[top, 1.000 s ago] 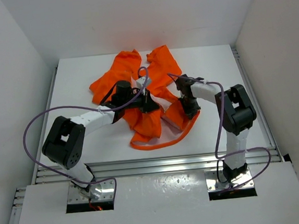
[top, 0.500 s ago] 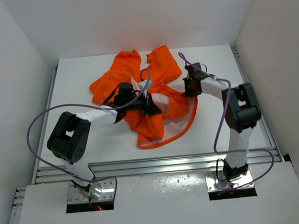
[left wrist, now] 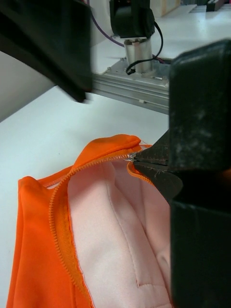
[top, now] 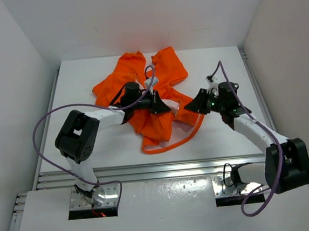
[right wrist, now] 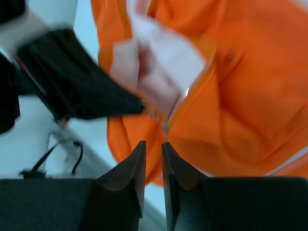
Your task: Zip up the jacket
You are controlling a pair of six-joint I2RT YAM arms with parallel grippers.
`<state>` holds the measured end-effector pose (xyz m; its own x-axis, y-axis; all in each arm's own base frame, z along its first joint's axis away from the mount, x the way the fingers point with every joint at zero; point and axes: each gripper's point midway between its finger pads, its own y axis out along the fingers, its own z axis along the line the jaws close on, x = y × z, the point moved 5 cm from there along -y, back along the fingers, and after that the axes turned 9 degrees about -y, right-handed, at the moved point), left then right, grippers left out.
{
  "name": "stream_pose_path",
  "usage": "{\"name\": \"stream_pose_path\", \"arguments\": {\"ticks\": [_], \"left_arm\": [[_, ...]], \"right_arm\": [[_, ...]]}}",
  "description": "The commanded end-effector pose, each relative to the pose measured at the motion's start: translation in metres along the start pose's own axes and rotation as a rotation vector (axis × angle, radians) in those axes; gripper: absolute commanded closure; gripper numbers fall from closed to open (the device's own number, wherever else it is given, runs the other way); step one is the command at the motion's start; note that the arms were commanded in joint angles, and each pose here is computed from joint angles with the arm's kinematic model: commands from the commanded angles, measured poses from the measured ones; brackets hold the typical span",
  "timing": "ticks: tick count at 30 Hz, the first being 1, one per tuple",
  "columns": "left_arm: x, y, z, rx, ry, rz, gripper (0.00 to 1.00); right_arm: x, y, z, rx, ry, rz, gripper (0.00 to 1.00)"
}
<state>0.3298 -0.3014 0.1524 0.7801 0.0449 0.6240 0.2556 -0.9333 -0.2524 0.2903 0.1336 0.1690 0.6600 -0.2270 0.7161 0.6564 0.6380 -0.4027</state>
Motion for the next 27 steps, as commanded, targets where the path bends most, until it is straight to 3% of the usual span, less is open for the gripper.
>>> {"name": "stream_pose_path", "arguments": {"ticks": [1, 6, 12, 18, 27], "left_arm": [[0.029, 0.004, -0.016, -0.064, 0.004, -0.078, 1.0], [0.033, 0.001, -0.026, -0.095, -0.03, -0.083, 1.0], [0.04, -0.003, -0.042, -0.146, -0.07, -0.098, 1.0], [0.044, -0.004, -0.049, -0.175, -0.111, -0.106, 1.0], [0.047, -0.003, -0.056, -0.206, -0.146, -0.091, 1.0]], "right_arm": [[-0.021, -0.001, 0.027, 0.133, 0.077, 0.053, 0.8], [-0.043, 0.004, 0.026, 0.094, 0.063, 0.082, 0.74], [-0.039, 0.011, 0.033, 0.091, 0.041, 0.041, 0.67], [-0.045, 0.013, 0.031, 0.074, 0.066, 0.042, 0.46], [-0.047, 0.011, 0.024, 0.043, 0.022, 0.003, 0.46]]}}
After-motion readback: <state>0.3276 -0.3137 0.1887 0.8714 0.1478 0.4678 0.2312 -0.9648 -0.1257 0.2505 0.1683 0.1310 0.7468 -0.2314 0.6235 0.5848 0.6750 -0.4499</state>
